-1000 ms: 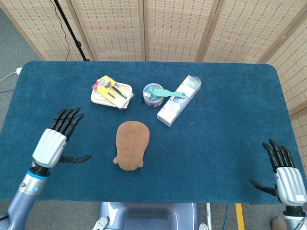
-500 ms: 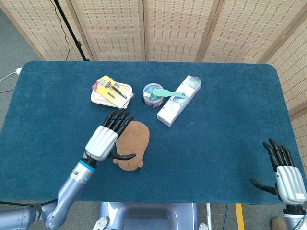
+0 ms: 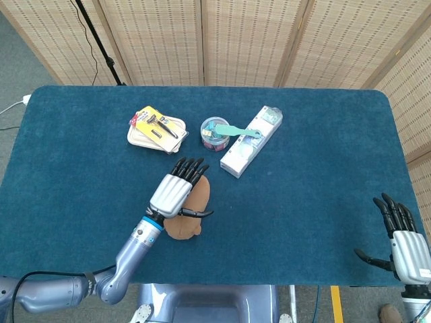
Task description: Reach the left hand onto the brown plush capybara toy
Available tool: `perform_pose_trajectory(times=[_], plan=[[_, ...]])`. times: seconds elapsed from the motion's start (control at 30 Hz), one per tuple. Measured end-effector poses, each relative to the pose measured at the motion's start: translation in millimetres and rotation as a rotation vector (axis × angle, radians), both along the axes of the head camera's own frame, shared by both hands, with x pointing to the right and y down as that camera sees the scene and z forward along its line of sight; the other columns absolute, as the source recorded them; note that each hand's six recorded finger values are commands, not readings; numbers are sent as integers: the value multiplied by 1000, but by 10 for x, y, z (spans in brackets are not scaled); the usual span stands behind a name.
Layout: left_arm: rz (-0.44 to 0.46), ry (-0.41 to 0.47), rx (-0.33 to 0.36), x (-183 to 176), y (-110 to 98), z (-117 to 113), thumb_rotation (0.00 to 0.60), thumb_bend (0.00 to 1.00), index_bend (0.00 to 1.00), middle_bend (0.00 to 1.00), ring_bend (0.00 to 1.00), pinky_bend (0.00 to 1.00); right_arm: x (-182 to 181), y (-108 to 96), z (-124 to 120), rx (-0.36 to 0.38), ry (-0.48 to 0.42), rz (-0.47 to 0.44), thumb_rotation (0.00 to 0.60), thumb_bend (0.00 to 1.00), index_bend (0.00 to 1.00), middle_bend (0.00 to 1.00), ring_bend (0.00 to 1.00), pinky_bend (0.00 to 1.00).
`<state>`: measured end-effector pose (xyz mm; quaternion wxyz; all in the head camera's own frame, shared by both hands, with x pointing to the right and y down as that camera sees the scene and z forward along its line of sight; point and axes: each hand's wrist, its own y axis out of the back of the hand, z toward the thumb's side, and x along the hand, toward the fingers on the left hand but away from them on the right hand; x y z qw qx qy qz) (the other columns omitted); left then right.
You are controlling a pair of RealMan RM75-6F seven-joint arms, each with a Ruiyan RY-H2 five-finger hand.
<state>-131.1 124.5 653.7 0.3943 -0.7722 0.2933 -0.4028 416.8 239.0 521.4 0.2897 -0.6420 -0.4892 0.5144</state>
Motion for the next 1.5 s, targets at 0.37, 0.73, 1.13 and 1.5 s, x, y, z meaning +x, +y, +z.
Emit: perform_pose_trajectory(times=[0.37,0.73,1.13,1.5], plan=[[-9,-21,-12,46,-32,192,51,0,0,0,0,0,12,-21,7,-5,-20,8,600,0,0,0,0,0],[5,-55,13,118,1,367,48,0,0,0,0,0,44,-28,-1,-6,-26,19,600,0,0,0,0,0],[7,-58,27,143,39,504,50,0,0,0,0,0,67,-40,-3,-4,-29,25,600,0,0,0,0,0],[8,-63,19,157,78,631,49,0,0,0,0,0,66,-41,16,-11,-28,24,600,0,0,0,0,0]])
